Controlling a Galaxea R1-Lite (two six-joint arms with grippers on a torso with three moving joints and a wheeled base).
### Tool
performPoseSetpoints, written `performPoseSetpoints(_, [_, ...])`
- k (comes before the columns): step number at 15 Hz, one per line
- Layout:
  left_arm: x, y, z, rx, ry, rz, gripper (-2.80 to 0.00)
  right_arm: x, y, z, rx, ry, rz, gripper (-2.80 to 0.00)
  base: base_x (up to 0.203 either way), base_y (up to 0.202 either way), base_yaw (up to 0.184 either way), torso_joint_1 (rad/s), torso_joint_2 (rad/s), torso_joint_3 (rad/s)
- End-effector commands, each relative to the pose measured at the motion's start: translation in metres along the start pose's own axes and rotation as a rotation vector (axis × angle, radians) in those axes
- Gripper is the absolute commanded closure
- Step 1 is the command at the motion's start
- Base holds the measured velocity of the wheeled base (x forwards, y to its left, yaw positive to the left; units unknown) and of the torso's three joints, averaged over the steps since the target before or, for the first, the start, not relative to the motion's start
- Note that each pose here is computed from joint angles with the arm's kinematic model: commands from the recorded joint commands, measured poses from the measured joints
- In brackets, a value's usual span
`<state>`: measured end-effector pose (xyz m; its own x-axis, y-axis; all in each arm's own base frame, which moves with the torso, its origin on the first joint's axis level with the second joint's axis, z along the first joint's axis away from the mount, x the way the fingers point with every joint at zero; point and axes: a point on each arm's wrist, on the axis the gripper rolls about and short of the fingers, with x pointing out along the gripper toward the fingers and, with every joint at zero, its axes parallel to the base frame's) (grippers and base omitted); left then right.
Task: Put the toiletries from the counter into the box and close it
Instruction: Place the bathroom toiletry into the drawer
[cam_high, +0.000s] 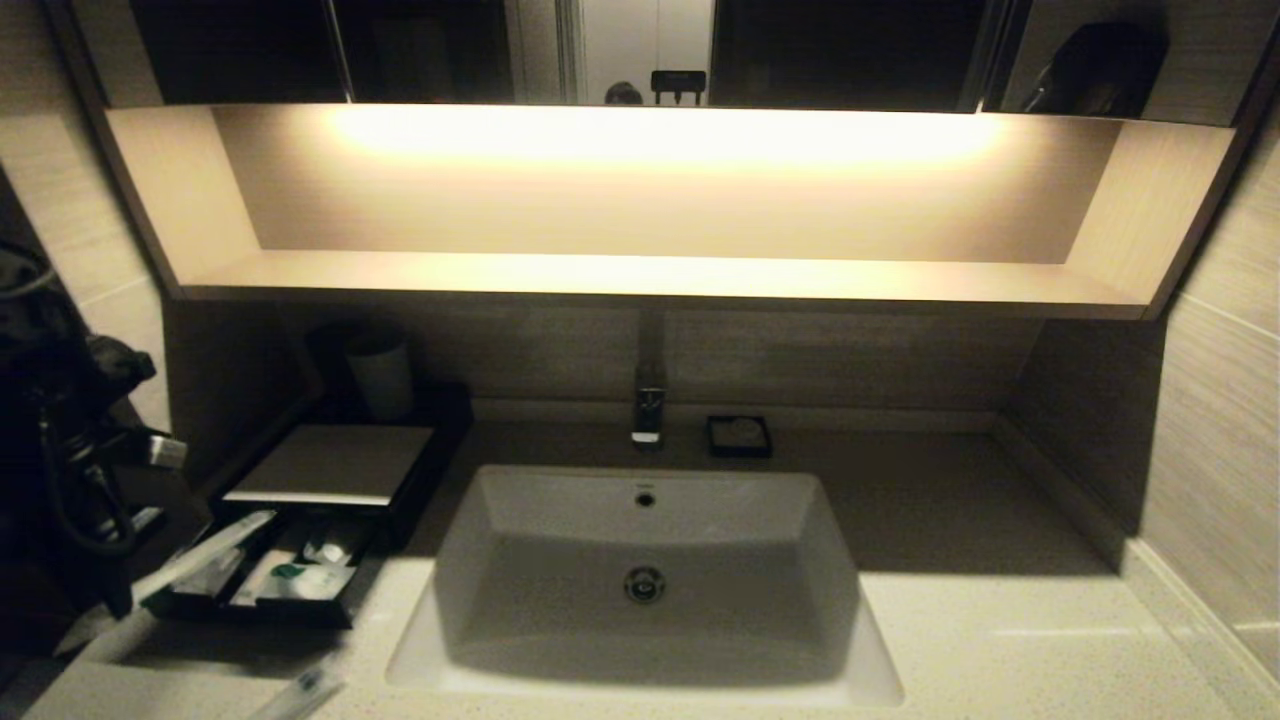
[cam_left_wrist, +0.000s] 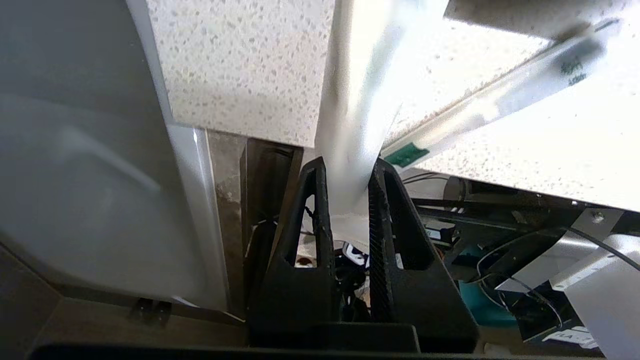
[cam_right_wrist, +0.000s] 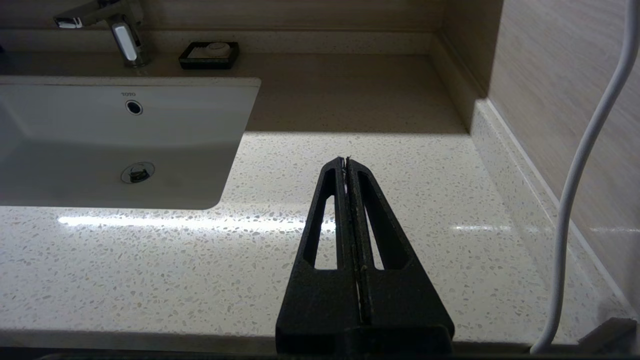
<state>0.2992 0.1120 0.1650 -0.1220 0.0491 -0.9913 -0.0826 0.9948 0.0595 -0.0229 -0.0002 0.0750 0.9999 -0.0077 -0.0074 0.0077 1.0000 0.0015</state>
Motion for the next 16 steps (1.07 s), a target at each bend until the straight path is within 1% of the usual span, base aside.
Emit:
performPoseSetpoints(1, [0.006, -0.001, 0.005, 0.006, 0.017, -0.005, 0.00, 0.000, 0.000, 0.000, 0.000, 0.000, 0.000, 0.00, 0.000, 0.000, 0.000, 0.000, 0.00, 0.000])
performPoseSetpoints(3, [0.009, -0.002, 0.009, 0.011, 0.017, -0.004, 0.00, 0.000, 0.000, 0.000, 0.000, 0.000, 0.000, 0.00, 0.000, 0.000, 0.000, 0.000, 0.00, 0.000])
performPoseSetpoints(8, [0.008, 0.000, 0.019, 0.006, -0.019, 0.004, 0.00, 0.000, 0.000, 0.000, 0.000, 0.000, 0.000, 0.00, 0.000, 0.000, 0.000, 0.000, 0.00, 0.000])
performPoseSetpoints(13, [0.010, -0.006, 0.023, 0.023, -0.013, 0.002, 0.00, 0.000, 0.000, 0.000, 0.000, 0.000, 0.000, 0.00, 0.000, 0.000, 0.000, 0.000, 0.00, 0.000])
performPoseSetpoints(16, [0.013, -0.006, 0.027, 0.027, -0.012, 0.002, 0.00, 0.000, 0.000, 0.000, 0.000, 0.000, 0.000, 0.00, 0.000, 0.000, 0.000, 0.000, 0.00, 0.000])
